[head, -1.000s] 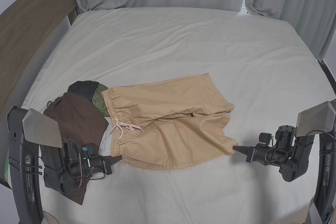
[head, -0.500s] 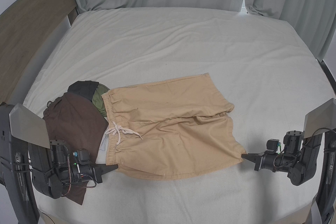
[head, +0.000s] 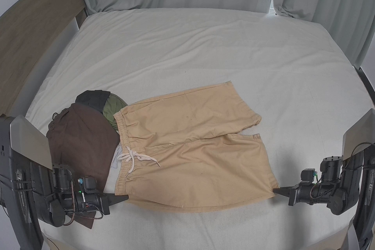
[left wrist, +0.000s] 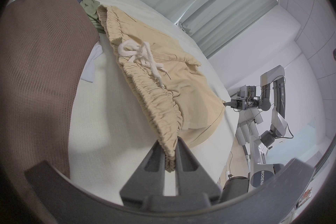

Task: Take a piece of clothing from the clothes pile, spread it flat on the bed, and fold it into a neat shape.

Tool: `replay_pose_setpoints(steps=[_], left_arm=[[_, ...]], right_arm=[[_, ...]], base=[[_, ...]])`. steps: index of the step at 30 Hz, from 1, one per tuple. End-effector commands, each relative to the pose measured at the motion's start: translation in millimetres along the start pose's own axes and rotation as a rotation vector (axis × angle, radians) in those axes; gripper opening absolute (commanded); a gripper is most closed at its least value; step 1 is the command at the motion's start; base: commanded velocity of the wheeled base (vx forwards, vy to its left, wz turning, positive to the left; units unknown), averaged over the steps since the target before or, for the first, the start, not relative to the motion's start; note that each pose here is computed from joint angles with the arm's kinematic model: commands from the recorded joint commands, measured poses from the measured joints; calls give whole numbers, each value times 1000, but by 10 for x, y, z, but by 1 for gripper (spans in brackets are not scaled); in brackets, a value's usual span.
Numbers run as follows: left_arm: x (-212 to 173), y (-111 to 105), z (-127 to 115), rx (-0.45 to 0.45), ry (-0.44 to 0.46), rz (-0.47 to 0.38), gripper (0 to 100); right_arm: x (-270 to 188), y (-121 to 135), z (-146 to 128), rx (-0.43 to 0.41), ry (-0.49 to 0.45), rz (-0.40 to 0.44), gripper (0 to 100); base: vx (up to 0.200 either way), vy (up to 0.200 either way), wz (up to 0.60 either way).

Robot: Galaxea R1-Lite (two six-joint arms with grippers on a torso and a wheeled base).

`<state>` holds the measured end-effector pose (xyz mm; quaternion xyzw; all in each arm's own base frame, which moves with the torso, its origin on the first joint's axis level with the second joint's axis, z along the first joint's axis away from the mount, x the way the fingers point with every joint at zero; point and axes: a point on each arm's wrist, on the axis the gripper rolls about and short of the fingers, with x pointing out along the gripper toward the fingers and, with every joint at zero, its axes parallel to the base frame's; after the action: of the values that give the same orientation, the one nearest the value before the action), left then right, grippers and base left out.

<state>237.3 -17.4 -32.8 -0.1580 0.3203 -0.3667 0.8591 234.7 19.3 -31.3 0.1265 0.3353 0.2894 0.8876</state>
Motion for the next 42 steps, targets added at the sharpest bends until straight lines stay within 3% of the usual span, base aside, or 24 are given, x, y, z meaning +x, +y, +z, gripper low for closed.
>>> replay_pose_setpoints(steps=[1,23,24,25,42], left_arm=[[2,119,-124,3,28,25,0],[22,147,-175,17,42,-4,0],[17,136,-185,15,46,-5,0],[17,136,-185,15,46,-6,100],[32,178,-199,6,45,-8,100]], right_arm=[[-70,28,-69,21,29,-8,0],[-77,28,-90,16,38,-7,0],[-70,32,-82,17,36,-3,100],[-66,33,-78,14,34,-3,100],[-27,24,-70,1,32,5,100]], base=[[0,0,0],[0,0,0],[0,0,0],[0,0,0],[0,0,0]])
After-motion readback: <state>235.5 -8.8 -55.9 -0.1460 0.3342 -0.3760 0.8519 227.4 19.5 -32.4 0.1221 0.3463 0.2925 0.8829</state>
